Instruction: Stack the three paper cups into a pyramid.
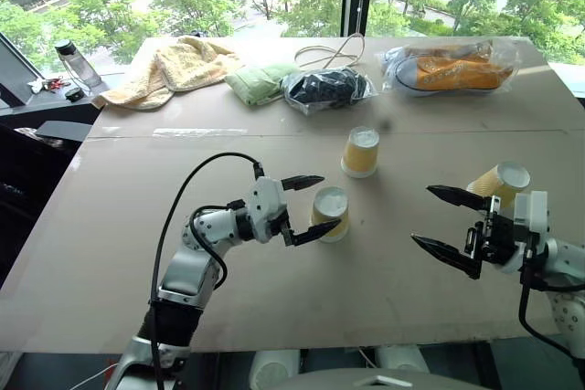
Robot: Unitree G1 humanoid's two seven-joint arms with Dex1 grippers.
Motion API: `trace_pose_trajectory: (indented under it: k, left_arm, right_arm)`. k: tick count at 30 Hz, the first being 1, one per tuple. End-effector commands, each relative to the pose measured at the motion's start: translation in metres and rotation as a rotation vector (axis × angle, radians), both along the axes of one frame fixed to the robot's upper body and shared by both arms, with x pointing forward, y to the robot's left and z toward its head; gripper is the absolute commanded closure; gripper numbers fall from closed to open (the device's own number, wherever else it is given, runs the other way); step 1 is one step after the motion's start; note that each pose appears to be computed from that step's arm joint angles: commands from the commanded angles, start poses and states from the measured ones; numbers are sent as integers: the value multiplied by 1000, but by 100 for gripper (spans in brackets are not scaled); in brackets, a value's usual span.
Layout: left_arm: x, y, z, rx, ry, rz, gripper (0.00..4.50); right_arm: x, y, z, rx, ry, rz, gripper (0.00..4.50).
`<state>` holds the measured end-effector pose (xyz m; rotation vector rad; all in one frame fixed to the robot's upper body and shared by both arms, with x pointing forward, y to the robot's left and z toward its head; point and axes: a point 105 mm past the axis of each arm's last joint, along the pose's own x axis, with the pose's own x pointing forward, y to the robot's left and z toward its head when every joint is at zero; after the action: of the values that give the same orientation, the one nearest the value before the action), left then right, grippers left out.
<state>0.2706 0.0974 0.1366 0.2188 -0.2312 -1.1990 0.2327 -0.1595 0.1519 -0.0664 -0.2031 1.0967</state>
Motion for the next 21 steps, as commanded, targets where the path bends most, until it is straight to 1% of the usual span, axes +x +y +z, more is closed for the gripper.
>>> trace_pose_trajectory:
  k: [1,2,4,7,11,14,17,21]
  left_arm:
    - [-12,13,51,-92,-63,23,3]
    - [-14,19,62,-94,-65,32,3]
    - [-19,26,73,-73,-47,34,3]
    - [-23,41,74,15,17,54,3]
    - [-21,68,79,102,68,148,3]
    - [-24,84,85,125,89,196,3]
    - [-28,94,91,128,116,223,3]
    - [-36,99,91,121,180,217,3]
  right_arm:
    - [21,3,14,28,-78,-119,0]
    - [29,5,16,45,-84,-148,0]
    - [41,10,15,45,-83,-187,0]
    - [60,20,7,13,-72,-238,0]
    - [84,37,9,47,-67,-259,0]
    - [100,47,9,65,-56,-274,0]
    - [111,57,7,123,5,-276,0]
    - [121,66,-4,85,21,-279,0]
